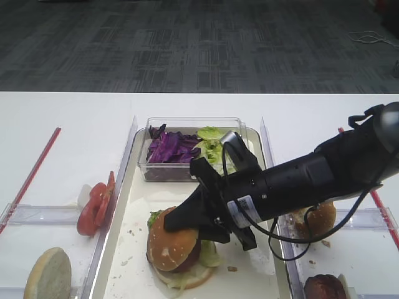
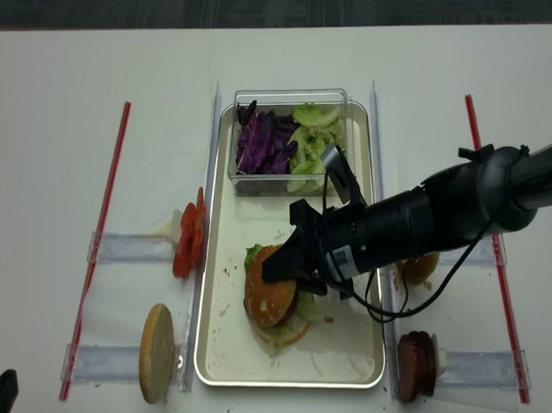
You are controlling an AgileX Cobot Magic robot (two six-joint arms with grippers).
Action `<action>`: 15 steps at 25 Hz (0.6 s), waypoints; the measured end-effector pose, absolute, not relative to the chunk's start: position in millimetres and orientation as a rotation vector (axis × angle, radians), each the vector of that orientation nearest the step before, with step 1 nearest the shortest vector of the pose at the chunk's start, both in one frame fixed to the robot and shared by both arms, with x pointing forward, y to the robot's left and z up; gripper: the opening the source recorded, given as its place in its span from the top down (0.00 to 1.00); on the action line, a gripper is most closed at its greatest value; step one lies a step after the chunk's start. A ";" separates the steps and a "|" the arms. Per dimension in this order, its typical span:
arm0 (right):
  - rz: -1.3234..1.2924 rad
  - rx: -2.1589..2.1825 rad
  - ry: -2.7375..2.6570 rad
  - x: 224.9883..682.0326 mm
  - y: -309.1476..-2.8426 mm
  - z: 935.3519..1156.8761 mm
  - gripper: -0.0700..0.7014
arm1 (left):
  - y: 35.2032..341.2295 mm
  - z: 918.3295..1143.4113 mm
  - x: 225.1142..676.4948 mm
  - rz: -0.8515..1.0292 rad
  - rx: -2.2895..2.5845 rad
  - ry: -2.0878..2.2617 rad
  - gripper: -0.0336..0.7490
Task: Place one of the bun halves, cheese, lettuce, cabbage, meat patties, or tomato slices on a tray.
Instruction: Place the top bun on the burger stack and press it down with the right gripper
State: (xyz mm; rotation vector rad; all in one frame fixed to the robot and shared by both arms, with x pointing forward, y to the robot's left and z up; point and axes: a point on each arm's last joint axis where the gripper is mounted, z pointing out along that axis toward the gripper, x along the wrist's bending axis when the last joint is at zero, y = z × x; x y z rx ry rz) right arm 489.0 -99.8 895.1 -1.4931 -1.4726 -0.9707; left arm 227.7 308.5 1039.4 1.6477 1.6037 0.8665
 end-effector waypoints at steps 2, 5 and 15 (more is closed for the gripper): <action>-0.964 -1.490 -1.479 488.3 -100.0 894.8 0.62 | 308.5 1039.4 227.7 0.867 1.648 1.604 0.34; -0.953 -1.487 -1.485 487.5 -100.1 894.4 0.54 | 308.5 1039.4 227.7 0.867 1.648 1.604 0.34; -0.938 -1.507 -1.478 491.0 -104.9 894.1 0.47 | 308.5 1039.4 227.7 0.867 1.648 1.604 0.34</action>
